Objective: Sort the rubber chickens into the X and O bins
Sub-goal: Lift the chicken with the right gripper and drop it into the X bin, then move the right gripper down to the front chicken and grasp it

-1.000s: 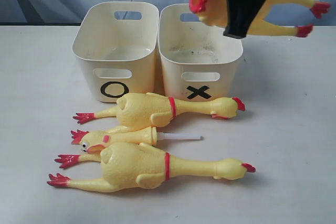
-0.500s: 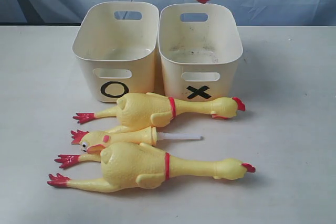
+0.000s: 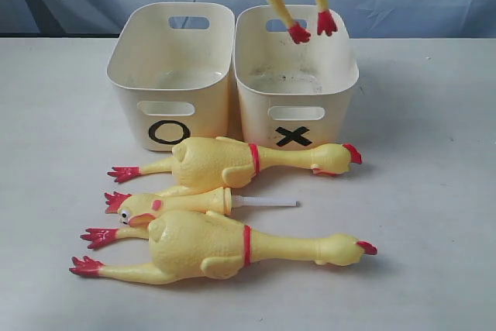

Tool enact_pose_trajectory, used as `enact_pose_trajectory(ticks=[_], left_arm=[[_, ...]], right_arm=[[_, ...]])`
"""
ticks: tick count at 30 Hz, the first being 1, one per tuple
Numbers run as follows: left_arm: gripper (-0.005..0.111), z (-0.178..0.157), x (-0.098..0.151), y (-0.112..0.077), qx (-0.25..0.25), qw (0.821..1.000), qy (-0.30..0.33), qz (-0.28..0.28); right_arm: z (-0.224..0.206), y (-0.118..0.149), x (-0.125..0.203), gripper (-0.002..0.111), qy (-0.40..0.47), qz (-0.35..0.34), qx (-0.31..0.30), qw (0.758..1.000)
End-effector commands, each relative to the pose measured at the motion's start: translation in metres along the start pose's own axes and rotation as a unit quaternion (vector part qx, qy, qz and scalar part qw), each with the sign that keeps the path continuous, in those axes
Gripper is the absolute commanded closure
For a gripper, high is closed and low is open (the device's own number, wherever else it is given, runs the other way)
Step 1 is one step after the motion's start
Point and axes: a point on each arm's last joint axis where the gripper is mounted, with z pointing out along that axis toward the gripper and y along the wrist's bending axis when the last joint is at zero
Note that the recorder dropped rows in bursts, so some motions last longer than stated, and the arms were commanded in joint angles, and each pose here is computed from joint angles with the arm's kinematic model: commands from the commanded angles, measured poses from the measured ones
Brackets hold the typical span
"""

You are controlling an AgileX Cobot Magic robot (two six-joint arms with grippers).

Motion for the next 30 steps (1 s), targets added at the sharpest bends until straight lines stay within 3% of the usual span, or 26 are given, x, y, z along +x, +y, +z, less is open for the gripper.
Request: enact_pose_trajectory(ticks=[1,4,5,13,17,19,23,26,28,30], left_arm=[[0.107,-0.001,-0.002,0.0,0.002,1.0,-0.01,-0.002],[0.107,-0.001,-0.002,0.0,0.002,1.0,-0.01,-0.002],[0.107,-0.001,-0.002,0.0,0.002,1.0,-0.01,-0.002],[0.107,-0.001,-0.002,0.0,0.002,1.0,-0.01,-0.002],[0.107,-0.001,-0.002,0.0,0.002,1.0,-0.01,-0.002],[0.107,-0.001,-0.002,0.0,0.002,1.0,-0.01,-0.002],[0.107,-0.001,-0.002,0.0,0.002,1.0,-0.01,-0.002],[0.107,-0.001,-0.002,0.0,0.002,1.0,-0.01,-0.002],[0.107,-0.001,-0.002,0.0,0.002,1.0,-0.01,-0.002],[0.107,-0.001,-0.002,0.0,0.002,1.0,-0.01,-0.002]], right_arm=[[0.007,-0.003,0.006,0.076,0.013,-0.029,0.019,0.999],[0.014,0.001,0.012,0.049,0.02,-0.024,0.012,0.999],[0.017,0.002,0.015,0.048,0.027,-0.017,0.011,0.999],[0.002,-0.01,0.014,0.067,0.067,0.018,0.054,0.996],[-0.022,-0.024,0.011,0.076,0.121,-0.034,0.08,0.989],[-0.034,-0.025,0.015,0.078,0.172,-0.068,0.061,0.981],[-0.054,-0.008,0.029,0.079,0.269,-0.157,-0.091,0.946],[-0.064,0.015,0.043,0.079,0.318,-0.197,-0.253,0.892],[-0.065,0.031,0.048,0.078,0.319,-0.188,-0.341,0.864],[-0.06,0.042,0.051,0.076,0.314,-0.16,-0.379,0.855]])
